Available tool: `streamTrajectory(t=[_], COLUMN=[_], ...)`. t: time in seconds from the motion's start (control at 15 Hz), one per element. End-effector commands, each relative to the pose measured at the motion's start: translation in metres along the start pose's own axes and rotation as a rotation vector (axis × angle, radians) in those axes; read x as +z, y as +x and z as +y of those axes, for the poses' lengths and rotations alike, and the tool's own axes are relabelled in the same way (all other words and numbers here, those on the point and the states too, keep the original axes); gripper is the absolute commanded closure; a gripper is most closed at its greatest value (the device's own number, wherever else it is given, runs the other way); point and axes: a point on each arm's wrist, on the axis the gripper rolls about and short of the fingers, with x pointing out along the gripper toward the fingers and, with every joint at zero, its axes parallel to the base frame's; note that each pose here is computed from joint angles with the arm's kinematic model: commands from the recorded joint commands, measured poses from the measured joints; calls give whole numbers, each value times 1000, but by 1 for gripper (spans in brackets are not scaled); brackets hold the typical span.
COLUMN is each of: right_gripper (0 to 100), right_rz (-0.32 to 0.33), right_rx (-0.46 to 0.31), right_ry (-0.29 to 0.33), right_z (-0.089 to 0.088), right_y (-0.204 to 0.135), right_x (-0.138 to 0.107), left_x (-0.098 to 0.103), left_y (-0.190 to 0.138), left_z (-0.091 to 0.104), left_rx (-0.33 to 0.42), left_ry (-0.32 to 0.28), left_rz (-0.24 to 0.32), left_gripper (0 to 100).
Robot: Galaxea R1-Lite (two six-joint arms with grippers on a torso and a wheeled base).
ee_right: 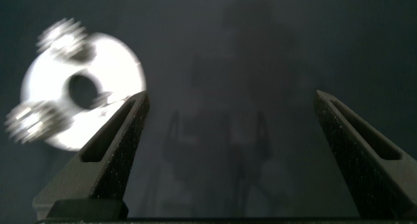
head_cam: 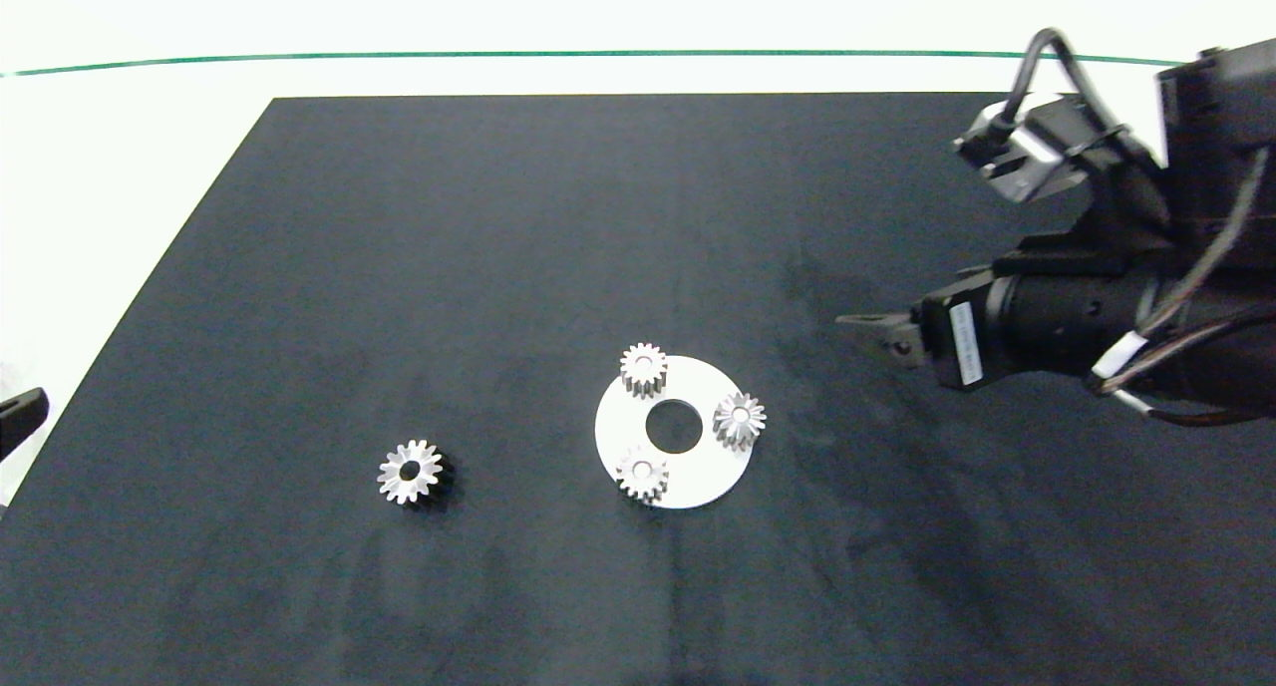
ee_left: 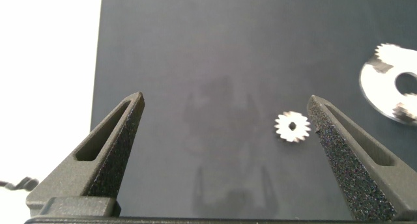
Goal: Remove an incorrectly installed larger gear and replace it with the correct smaller gear
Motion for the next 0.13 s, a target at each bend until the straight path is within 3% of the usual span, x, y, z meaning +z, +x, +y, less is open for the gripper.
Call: streamTrajectory(t=[0.07, 0.13], right_gripper=[0, 0], right_rz=[-134, -167], right_rx=[-206, -266], right_ry=[109, 140], right_z=[-52, -66], right_y=[-51, -66], right_x=[10, 10], left_x=[0, 0], left_y=[-7, -12], left_z=[4, 5], left_rx=[114, 151], left_ry=[-4, -4], left_rz=[-8, -16], left_gripper=[0, 0])
